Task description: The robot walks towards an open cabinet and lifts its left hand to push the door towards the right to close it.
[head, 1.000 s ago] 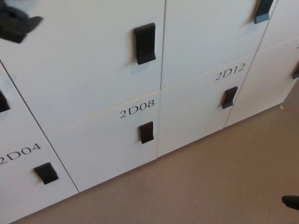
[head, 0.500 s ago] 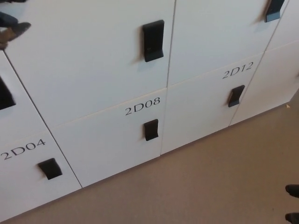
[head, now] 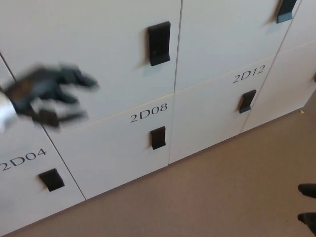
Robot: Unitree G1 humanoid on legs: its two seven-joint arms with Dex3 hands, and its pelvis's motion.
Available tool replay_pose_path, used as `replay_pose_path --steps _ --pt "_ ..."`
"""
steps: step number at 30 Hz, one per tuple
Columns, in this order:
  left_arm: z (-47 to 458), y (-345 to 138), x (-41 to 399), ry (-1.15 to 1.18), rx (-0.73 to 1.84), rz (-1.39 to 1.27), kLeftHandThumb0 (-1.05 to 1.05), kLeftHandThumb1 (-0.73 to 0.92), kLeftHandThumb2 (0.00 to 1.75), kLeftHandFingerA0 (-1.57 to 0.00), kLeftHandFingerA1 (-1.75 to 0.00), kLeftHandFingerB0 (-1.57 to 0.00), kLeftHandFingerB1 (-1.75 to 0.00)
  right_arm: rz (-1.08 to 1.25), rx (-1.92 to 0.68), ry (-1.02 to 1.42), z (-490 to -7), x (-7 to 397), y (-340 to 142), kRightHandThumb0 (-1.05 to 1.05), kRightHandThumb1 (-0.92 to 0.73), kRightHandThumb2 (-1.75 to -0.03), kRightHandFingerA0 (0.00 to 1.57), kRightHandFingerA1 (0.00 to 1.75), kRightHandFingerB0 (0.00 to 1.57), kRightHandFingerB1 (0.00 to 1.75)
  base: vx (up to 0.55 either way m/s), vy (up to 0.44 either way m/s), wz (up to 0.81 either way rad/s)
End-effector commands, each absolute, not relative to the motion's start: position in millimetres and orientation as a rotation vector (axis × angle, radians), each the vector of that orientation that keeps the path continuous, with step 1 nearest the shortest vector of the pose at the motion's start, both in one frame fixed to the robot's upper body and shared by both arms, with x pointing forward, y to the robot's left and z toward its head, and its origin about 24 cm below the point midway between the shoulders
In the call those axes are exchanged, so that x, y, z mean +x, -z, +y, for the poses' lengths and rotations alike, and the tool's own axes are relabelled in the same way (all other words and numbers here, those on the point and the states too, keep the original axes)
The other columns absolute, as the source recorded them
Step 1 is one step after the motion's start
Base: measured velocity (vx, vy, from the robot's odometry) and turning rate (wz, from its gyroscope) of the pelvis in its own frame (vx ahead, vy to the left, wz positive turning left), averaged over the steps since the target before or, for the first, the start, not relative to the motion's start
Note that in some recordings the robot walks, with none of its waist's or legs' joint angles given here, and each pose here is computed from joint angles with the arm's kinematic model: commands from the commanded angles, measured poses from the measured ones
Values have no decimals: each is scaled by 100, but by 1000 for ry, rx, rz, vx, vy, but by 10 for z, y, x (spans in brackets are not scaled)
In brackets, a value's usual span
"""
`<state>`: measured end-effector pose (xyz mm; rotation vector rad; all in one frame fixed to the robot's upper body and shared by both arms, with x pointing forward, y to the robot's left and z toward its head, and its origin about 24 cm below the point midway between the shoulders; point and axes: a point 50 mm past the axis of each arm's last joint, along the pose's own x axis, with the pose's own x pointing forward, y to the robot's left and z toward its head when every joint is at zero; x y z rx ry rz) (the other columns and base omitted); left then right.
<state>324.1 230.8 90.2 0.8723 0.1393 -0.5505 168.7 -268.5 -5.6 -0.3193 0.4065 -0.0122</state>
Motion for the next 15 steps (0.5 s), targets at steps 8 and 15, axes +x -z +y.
replay_pose_path --steps 8,15 --pt "2842 83 1613 271 431 379 -45 66 60 -56 -39 -49 -37 449 -404 -90 -2666 2098 105 -11 -72 -61 65 67 48 59 0 0 0" --pt "2877 214 1787 165 302 466 -44 52 87 -43 -55 -32 -49 475 -394 -80 -2669 2062 189 -12 -71 -60 56 62 42 54 0 0 0"
